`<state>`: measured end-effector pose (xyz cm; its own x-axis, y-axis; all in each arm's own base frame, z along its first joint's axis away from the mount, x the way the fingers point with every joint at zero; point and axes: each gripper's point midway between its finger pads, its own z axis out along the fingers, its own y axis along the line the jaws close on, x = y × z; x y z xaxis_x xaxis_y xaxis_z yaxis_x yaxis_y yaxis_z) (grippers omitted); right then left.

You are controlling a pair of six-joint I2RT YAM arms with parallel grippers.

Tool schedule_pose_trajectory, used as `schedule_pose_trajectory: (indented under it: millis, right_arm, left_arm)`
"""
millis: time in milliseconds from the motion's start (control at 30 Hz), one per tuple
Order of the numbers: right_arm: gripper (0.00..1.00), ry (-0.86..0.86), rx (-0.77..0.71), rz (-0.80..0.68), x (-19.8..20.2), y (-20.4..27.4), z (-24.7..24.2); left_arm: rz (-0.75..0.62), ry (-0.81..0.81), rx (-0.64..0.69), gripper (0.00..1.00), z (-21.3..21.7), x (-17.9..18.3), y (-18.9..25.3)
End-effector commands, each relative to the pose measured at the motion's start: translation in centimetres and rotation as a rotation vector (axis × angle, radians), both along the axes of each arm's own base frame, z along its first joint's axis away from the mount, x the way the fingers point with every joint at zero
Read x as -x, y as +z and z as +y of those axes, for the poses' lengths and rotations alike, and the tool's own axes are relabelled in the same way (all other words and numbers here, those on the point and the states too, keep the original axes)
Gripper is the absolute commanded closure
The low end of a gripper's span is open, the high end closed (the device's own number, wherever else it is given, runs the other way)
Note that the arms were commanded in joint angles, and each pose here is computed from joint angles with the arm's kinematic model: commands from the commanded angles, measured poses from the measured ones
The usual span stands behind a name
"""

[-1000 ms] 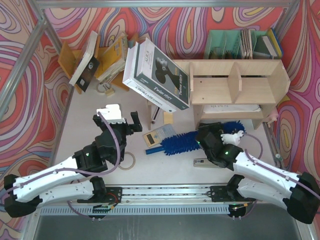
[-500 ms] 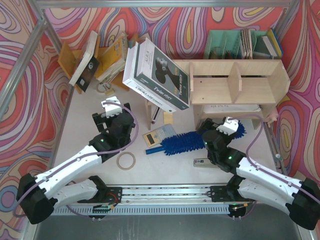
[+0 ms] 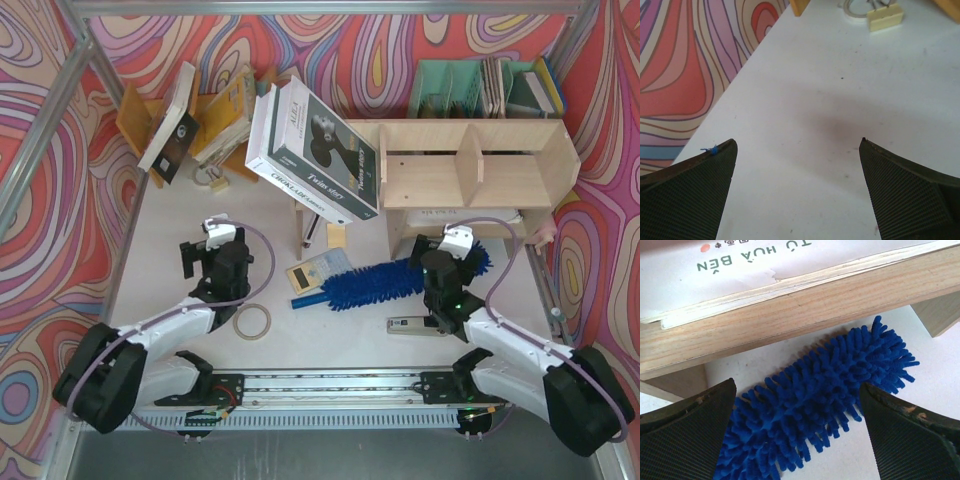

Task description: Dust the bookshelf with a duster

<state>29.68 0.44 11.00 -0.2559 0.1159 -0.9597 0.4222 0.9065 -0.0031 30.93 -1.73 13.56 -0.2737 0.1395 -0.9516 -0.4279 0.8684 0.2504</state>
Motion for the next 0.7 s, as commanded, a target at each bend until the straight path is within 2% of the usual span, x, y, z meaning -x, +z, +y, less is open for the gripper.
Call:
schedule_pose_trajectory:
  millis: [0, 300, 500, 667]
  right_arm:
    - [0.01, 0.032, 0.049, -0.022, -1.2, 0.1, -0.5]
    - [0.01, 0.065, 0.051, -0.017, -2.5, -2.2, -1.6]
    - [0.01, 0.119, 0.107, -0.059, -4.2, -2.1, -1.3]
    - [0.01, 0.141, 0.099, -0.08, -5.4, -2.0, -2.0]
  left_arm:
    - [-0.073, 0.004, 0.0, 0.02, 0.8, -1.5, 0.7]
    - [-0.052, -0.003, 0.054, 0.01, 3.1, -3.2, -3.3]
    - [-0.067, -0.043, 0.038, 0.02, 3.5, -3.7, -3.4]
    - [-0.043, -0.106, 0.028, 0.02, 3.2, -4.8, -4.3]
